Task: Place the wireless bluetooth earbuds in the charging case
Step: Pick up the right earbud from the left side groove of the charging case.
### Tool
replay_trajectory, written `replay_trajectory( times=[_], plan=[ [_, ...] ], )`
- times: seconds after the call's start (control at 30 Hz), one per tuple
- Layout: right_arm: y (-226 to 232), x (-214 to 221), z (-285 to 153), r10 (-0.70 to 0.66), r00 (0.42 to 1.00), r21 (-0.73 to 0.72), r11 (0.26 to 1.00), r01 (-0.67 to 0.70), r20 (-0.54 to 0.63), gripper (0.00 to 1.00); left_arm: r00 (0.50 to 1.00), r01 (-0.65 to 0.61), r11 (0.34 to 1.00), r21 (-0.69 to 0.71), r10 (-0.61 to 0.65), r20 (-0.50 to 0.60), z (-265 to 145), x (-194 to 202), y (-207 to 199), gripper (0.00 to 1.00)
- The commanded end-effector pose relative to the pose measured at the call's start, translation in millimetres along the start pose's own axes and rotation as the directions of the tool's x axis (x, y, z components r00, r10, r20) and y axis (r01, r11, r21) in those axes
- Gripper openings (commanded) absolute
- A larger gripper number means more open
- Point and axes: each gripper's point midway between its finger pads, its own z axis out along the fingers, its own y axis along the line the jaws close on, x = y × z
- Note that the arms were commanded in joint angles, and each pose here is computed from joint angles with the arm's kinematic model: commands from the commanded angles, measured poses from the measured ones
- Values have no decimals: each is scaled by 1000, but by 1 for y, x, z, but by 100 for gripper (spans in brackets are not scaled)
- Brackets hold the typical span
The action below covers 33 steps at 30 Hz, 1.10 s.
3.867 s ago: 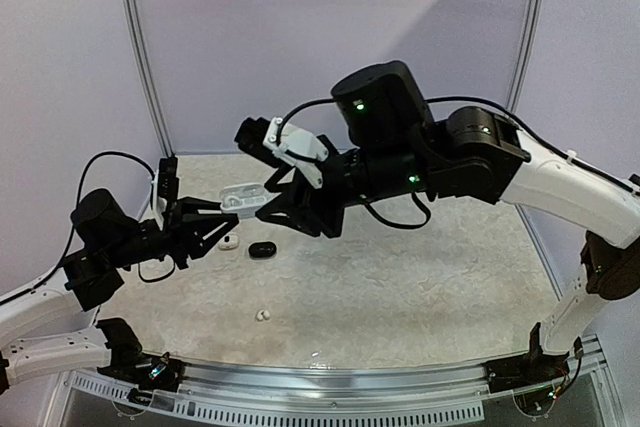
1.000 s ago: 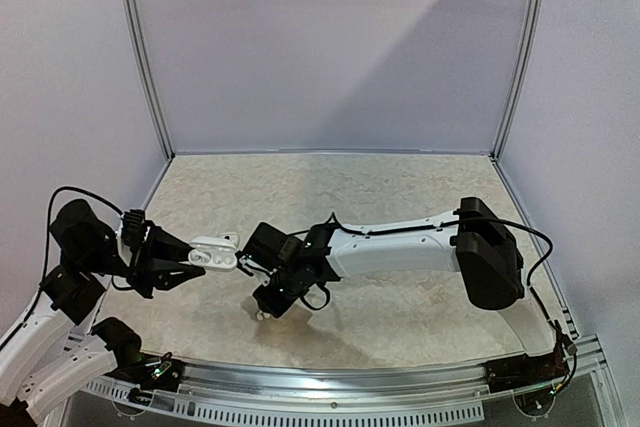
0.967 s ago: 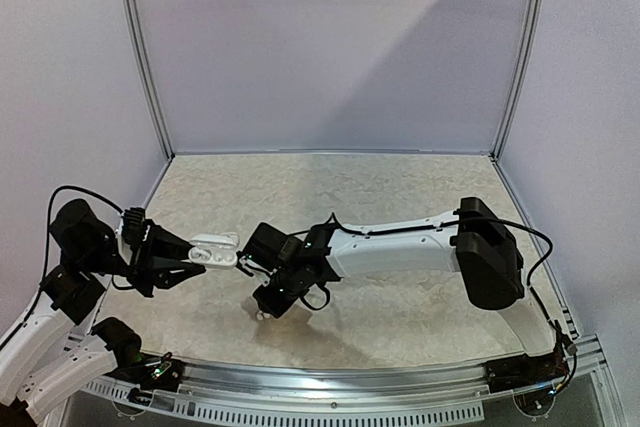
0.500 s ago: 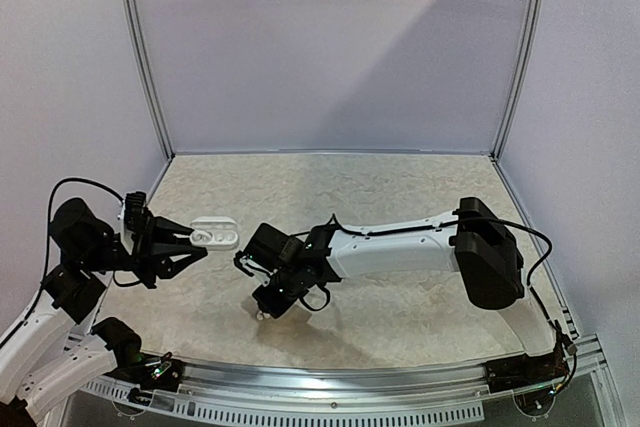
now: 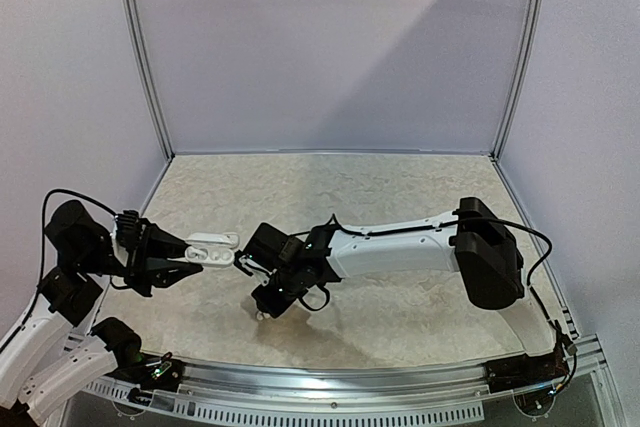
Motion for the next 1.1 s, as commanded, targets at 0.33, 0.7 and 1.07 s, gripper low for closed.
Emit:
replay_trajectory(
  times=[0.33,0.7,1.07],
  plan=[
    [-8,-13,-5,23,999,-1,1000,-23,43,27,1000,19,1000,1,-19,-16,1,1,3,0],
    [-48,-66,-149,44,937,120,989,-91,345,29,990,137,973,-188,-141,-5,2,4,41,0],
    [-7,-81,-309,-208,822,230,968,97,529,29,993,57,995,-87,-65,-96,15,18,34,0]
  ],
)
